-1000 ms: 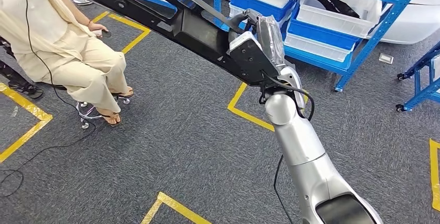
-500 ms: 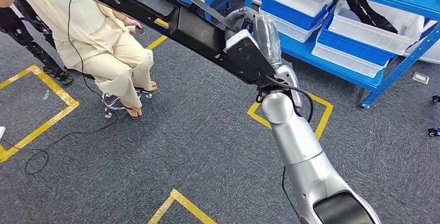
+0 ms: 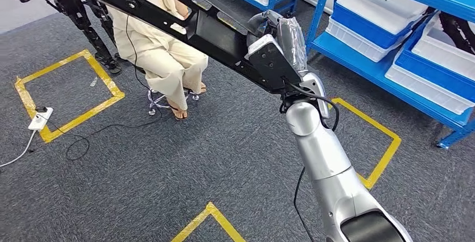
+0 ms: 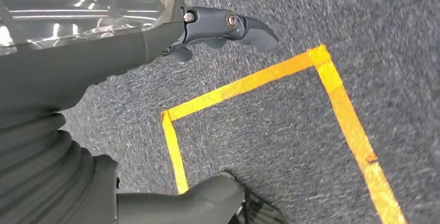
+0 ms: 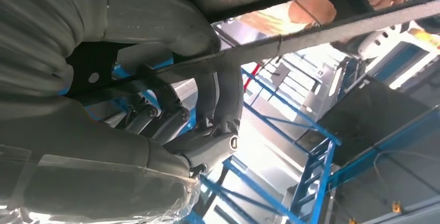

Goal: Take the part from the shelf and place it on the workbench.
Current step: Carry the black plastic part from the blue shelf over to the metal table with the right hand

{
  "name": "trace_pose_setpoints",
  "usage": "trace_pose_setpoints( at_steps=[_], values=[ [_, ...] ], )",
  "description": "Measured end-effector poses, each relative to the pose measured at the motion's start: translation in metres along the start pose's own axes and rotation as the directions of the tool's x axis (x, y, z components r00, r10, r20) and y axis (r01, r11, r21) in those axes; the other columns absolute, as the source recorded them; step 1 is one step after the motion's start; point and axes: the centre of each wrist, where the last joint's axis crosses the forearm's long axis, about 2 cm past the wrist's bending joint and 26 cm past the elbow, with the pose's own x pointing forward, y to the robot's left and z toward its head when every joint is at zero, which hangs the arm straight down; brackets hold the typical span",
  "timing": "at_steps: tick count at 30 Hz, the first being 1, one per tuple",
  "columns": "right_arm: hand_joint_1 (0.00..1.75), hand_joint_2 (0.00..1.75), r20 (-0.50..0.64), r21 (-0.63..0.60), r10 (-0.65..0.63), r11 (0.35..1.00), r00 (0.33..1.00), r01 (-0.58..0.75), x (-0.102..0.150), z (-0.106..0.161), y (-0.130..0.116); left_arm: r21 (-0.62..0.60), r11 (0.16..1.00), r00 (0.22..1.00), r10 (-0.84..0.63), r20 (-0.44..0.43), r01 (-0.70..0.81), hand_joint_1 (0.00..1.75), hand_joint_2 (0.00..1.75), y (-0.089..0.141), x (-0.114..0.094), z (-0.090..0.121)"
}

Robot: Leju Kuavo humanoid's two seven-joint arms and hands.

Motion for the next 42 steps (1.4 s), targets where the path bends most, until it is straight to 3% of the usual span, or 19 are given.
trace_pose_setpoints(
  at_steps=[17,27,33,42],
  values=[
    [1.75,1.75,0.011,0.019,-0.04,0.999,0.999,0.04,0.007,-0.005,0.009,0.02,1.0,1.0,0.005,0.003,-0.005,0.0,1.75,0.003,0.0,-0.001],
    [1.75,1.75,0.028,0.078,-0.088,0.993,0.996,0.085,0.021,-0.024,0.033,0.091,0.994,0.997,0.058,-0.055,-0.053,0.0,1.75,-0.002,0.002,0.001],
    [1.75,1.75,0.049,0.089,-0.101,0.991,0.994,0.097,0.039,-0.038,0.039,0.106,0.992,0.995,0.074,-0.072,-0.066,0.0,1.75,-0.003,-0.001,0.003],
    [1.75,1.75,0.039,0.116,-0.15,0.983,0.988,0.145,0.085,-0.068,0.057,0.157,0.985,0.987,0.095,-0.129,-0.074,0.0,1.75,-0.007,-0.007,0.008]
  ],
)
